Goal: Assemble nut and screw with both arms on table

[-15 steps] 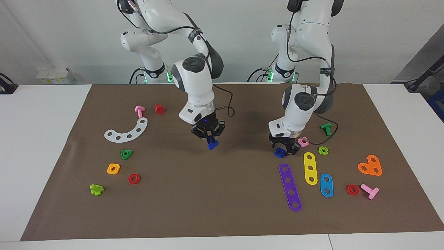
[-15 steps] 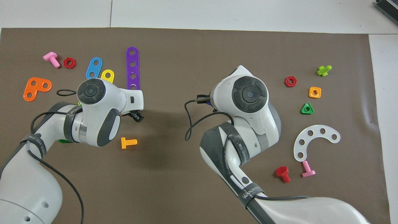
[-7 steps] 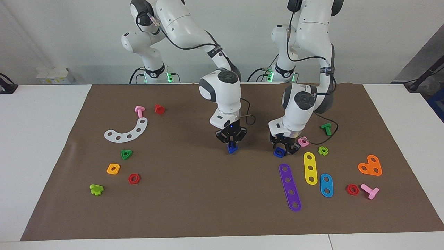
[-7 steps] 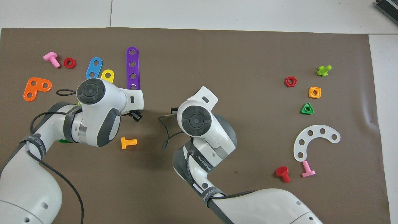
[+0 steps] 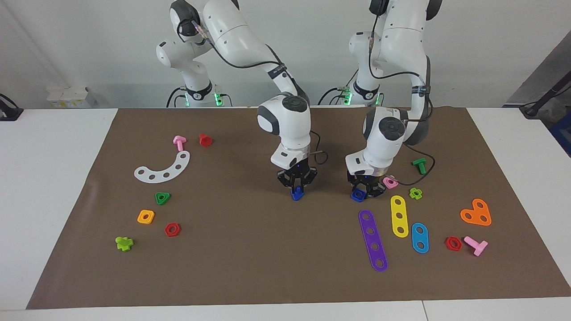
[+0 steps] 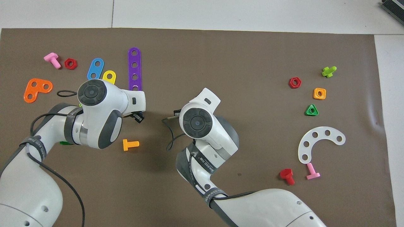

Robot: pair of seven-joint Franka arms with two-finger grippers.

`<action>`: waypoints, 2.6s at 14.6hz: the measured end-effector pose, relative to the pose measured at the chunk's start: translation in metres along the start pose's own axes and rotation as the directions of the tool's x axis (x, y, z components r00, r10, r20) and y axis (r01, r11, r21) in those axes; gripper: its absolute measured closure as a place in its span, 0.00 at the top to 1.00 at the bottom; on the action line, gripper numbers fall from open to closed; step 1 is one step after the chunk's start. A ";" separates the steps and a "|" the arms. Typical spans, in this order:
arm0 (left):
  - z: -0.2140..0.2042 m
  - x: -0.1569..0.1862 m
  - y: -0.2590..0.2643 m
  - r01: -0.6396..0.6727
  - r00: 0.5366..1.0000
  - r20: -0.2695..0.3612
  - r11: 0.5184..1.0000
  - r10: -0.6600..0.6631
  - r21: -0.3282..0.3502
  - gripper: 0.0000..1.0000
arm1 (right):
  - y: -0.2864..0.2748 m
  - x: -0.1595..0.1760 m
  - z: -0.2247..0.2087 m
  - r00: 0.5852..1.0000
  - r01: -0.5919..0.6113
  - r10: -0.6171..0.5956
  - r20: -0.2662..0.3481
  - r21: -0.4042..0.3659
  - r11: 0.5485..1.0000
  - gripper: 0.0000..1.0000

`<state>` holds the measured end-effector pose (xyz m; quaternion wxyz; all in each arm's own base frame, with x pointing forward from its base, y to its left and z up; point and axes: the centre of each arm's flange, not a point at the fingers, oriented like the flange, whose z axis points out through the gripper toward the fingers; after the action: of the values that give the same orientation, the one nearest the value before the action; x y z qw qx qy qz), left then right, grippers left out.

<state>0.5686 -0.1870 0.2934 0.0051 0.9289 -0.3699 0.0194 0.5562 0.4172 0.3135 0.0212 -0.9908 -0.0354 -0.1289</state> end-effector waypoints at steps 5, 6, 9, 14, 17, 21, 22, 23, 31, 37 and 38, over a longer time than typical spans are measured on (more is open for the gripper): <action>-0.002 -0.001 -0.003 0.030 0.999 0.016 1.000 -0.030 -0.005 0.48 | 0.055 0.046 -0.076 0.994 -0.108 0.107 -0.019 -0.023 0.994 0.98; -0.005 0.000 -0.005 0.050 0.998 0.026 0.999 -0.050 -0.009 0.48 | 0.079 0.057 -0.105 0.989 -0.146 0.146 -0.014 -0.035 0.989 1.00; -0.024 0.010 -0.009 0.159 0.987 0.036 0.987 -0.158 -0.032 0.48 | 0.153 0.077 -0.173 0.976 -0.219 0.219 -0.015 -0.057 0.974 1.00; -0.040 0.032 0.015 0.345 0.939 0.024 0.936 -0.344 -0.068 0.48 | 0.293 0.089 -0.229 0.980 -0.186 0.191 0.053 -0.092 0.978 1.00; -0.047 0.051 0.052 0.407 0.913 0.021 0.910 -0.407 -0.076 0.48 | 0.361 0.073 -0.255 0.970 -0.181 0.194 0.149 -0.100 0.978 1.00; -0.059 0.074 0.099 0.471 0.881 0.012 0.876 -0.472 -0.099 0.48 | 0.412 0.053 -0.283 0.952 -0.206 0.222 0.212 -0.093 0.974 1.00; -0.061 0.079 0.111 0.483 0.874 0.011 0.870 -0.485 -0.101 0.48 | 0.421 0.049 -0.293 0.949 -0.202 0.217 0.228 -0.091 0.975 1.00; -0.063 0.083 0.121 0.495 0.868 0.009 0.863 -0.497 -0.103 0.48 | 0.426 0.045 -0.305 0.947 -0.191 0.208 0.245 -0.089 0.977 1.00; -0.067 0.113 0.169 0.555 0.829 -0.002 0.823 -0.559 -0.118 0.48 | 0.422 0.039 -0.319 0.944 -0.159 0.176 0.278 -0.082 0.984 1.00; -0.057 0.123 0.172 0.564 0.823 0.004 0.818 -0.567 -0.116 0.48 | 0.416 0.039 -0.319 0.943 -0.148 0.165 0.287 -0.080 0.986 1.00; -0.055 0.122 0.171 0.565 0.823 0.006 0.817 -0.568 -0.114 0.48 | 0.415 0.039 -0.319 0.943 -0.147 0.164 0.289 -0.080 0.986 1.00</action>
<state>0.5382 -0.3940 0.3525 0.0673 0.9947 -0.0774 0.0095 0.5439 -0.0105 0.6174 -0.0024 -0.9988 0.0438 0.0214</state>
